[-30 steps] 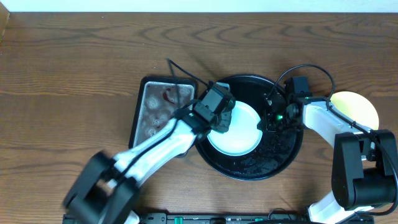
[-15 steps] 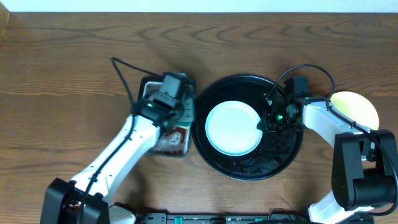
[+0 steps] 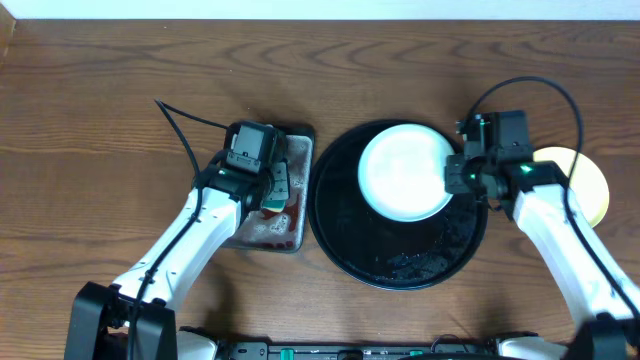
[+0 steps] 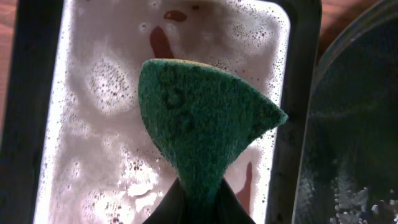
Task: Clean dirty plates on tray and stack at the side
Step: 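Return the sponge to the soapy tray with the left gripper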
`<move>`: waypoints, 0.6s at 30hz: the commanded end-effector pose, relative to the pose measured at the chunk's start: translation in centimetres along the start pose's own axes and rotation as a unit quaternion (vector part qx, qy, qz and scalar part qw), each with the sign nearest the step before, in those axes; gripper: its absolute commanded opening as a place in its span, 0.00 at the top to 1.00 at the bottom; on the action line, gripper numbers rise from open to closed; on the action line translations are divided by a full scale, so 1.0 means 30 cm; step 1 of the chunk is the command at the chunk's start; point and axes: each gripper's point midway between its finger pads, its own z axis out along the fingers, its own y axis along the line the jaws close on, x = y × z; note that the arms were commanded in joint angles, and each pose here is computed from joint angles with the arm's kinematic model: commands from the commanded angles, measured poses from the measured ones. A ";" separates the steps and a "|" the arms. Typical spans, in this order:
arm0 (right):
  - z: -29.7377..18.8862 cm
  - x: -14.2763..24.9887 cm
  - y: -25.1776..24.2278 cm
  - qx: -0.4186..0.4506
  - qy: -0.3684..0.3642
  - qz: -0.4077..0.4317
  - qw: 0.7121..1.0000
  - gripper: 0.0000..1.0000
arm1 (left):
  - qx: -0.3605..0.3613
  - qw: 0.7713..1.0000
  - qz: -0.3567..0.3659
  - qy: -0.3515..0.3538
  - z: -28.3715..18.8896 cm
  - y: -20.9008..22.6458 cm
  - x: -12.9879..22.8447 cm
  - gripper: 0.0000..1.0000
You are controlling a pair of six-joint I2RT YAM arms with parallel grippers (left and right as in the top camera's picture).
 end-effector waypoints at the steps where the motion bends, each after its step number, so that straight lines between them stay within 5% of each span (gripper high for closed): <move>1: -0.105 -0.079 -0.079 0.095 -0.060 -0.031 0.993 0.99 | -0.008 1.000 0.029 0.002 0.036 0.019 0.023 0.92; 13: -0.231 -0.150 -0.040 0.247 -0.121 -0.178 0.945 0.99 | -0.021 0.998 0.032 0.040 0.140 0.040 0.088 0.83; 18: -0.280 -0.183 0.038 0.293 -0.155 -0.235 0.914 0.99 | -0.021 0.998 0.032 0.040 0.139 0.040 0.088 0.42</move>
